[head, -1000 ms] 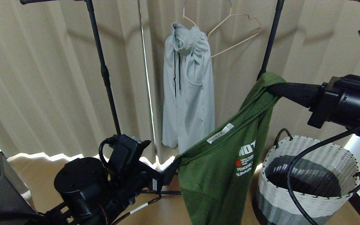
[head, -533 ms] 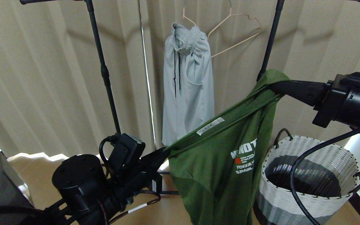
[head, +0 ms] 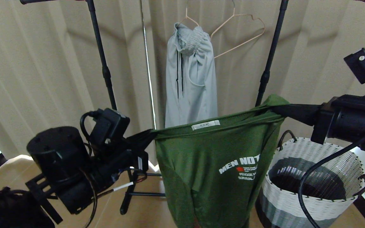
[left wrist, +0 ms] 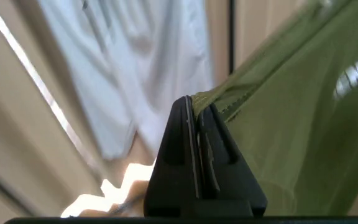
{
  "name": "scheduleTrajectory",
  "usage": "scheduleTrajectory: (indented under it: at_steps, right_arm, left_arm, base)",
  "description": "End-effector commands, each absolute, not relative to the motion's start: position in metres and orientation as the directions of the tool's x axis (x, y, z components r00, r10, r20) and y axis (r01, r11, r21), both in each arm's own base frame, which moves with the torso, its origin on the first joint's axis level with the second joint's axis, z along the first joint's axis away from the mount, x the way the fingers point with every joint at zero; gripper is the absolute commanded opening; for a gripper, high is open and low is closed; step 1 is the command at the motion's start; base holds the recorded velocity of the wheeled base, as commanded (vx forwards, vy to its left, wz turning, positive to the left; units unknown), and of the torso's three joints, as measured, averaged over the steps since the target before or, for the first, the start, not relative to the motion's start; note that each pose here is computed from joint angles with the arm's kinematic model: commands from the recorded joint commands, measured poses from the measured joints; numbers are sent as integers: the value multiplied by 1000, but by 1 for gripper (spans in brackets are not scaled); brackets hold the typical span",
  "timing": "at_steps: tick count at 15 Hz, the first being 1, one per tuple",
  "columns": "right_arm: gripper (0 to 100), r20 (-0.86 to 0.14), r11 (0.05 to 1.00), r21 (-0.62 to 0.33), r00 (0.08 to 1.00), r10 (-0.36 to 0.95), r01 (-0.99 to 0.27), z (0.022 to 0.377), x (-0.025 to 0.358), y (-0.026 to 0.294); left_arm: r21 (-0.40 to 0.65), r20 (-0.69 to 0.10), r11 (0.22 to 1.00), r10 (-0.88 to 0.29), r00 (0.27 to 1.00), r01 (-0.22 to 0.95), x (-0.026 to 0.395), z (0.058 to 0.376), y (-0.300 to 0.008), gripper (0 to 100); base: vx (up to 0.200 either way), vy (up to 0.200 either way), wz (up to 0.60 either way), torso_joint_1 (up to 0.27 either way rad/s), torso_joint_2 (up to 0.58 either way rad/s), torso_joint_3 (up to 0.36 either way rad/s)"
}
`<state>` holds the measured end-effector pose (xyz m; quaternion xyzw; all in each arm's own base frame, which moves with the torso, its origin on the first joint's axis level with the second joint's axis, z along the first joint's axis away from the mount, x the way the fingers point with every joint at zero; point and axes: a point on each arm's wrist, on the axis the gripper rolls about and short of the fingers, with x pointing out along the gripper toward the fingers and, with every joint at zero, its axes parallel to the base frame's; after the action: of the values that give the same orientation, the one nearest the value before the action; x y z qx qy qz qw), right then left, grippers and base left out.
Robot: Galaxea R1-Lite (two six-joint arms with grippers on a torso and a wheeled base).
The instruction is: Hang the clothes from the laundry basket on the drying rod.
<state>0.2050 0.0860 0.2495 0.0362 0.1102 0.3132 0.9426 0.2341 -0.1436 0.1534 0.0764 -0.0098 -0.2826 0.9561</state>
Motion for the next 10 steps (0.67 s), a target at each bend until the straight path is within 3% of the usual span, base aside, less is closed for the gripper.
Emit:
scheduleTrajectory:
  at_steps: [1, 2, 4, 10]
  right_arm:
    - [0, -209, 805, 141, 777, 594, -577, 244, 206, 85]
    - [0, -239, 805, 139, 769, 592, -577, 234, 204, 85]
    - [0, -267, 802, 135, 758, 595, -582, 225, 202, 85]
    - [0, -267, 777, 135, 732, 626, -615, 222, 200, 95]
  left_arm:
    - [141, 127, 867, -494, 860, 478, 229, 231, -124, 0]
    - [135, 121, 870, -489, 864, 474, 228, 262, -123, 0]
    - [133, 103, 868, -493, 864, 479, 221, 294, -121, 0]
    - [128, 44, 830, -551, 833, 542, 212, 294, -135, 0]
  base:
    - [0, 0, 0, 0, 0, 0]
    - [0, 0, 0, 0, 0, 0]
    - [0, 0, 0, 0, 0, 0]
    - [0, 0, 0, 0, 0, 0]
